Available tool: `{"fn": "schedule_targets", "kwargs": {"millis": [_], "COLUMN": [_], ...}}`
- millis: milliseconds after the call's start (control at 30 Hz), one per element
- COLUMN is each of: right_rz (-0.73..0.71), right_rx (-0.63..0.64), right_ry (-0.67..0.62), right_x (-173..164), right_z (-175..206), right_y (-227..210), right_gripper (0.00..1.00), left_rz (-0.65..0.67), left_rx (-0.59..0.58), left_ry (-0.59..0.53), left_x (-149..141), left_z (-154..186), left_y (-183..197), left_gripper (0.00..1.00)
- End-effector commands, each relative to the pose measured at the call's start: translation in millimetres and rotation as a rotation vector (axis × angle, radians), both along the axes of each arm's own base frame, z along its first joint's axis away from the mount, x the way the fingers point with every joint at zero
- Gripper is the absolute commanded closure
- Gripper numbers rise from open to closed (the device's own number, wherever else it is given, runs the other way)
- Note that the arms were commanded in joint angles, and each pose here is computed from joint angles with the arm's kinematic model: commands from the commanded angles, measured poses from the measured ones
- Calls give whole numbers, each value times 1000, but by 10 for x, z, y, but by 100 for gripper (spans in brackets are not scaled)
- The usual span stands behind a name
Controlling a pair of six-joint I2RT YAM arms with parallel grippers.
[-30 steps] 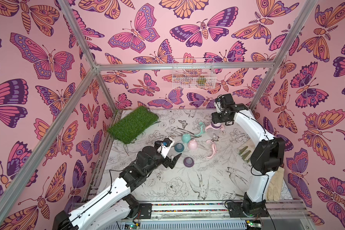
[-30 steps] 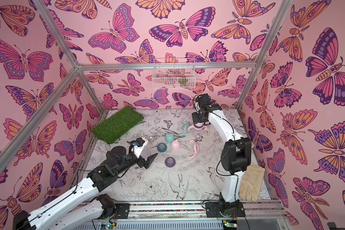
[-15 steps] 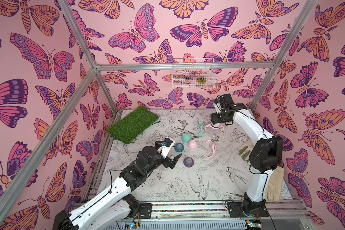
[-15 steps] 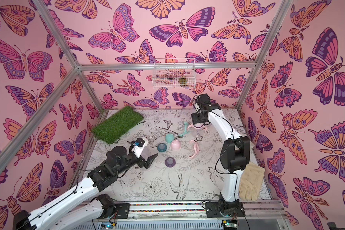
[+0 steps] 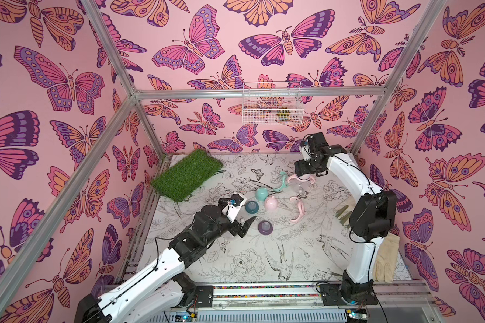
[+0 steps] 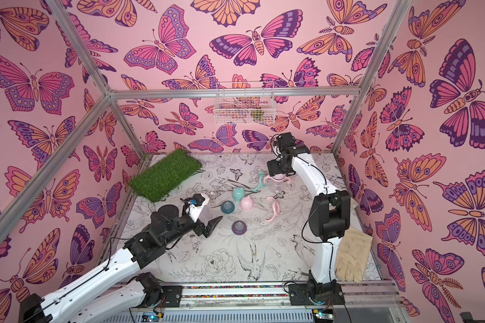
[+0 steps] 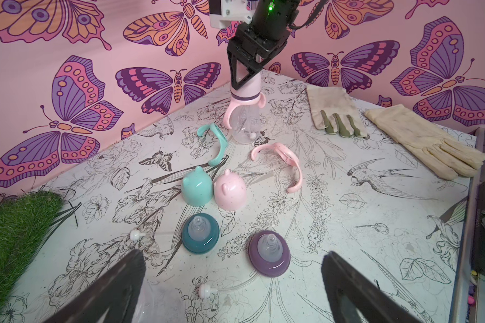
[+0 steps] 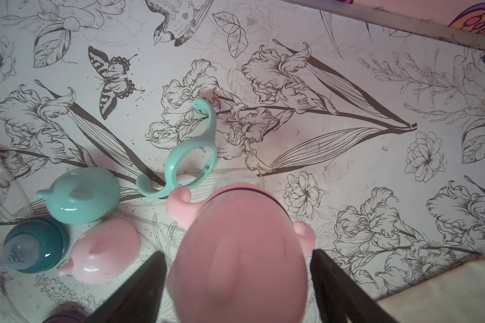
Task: Assemble the baby bottles
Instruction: Close the lid on the baby bottle.
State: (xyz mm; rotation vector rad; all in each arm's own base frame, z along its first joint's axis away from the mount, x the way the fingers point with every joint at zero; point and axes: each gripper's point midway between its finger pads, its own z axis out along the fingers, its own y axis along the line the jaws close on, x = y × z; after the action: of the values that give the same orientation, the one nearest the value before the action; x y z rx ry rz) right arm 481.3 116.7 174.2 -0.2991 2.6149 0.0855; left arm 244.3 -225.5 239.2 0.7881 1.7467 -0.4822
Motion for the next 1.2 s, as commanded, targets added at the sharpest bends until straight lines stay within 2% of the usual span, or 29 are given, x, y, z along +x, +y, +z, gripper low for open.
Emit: {"fn": "schedule_targets", "kwargs": {"millis": [0, 233, 467, 633, 700, 800, 1167], "right_rz": [33, 24, -29, -78, -103, -116, -157], "right_rx": [40, 69, 107, 238, 263, 285, 312], "right_ry": [-53, -191, -264, -349, -380, -410, -474], "right_x": [-3, 31, 41, 66, 85, 111, 147], "right_z": [270, 561, 639, 705, 701, 687, 652], "right_y": [44, 36, -109, -193, -240, -259, -341], "right_gripper": [15, 14, 14, 23, 28, 34, 42], "left_rz": [-10, 45, 68, 74, 76, 89, 50], "left_rx": [4, -3, -87, -144, -148, -178, -257], "left_ry": [-3, 0, -56, -106, -110, -114, -133], "left_x": [6, 136, 454, 796, 988, 1236, 1891], "left_z": [43, 59, 368, 600, 574, 596, 426], "left_y": [-16, -14, -254, -539, -700, -888, -1543], "left_gripper": [0, 0, 0, 0, 0, 0, 4]}}
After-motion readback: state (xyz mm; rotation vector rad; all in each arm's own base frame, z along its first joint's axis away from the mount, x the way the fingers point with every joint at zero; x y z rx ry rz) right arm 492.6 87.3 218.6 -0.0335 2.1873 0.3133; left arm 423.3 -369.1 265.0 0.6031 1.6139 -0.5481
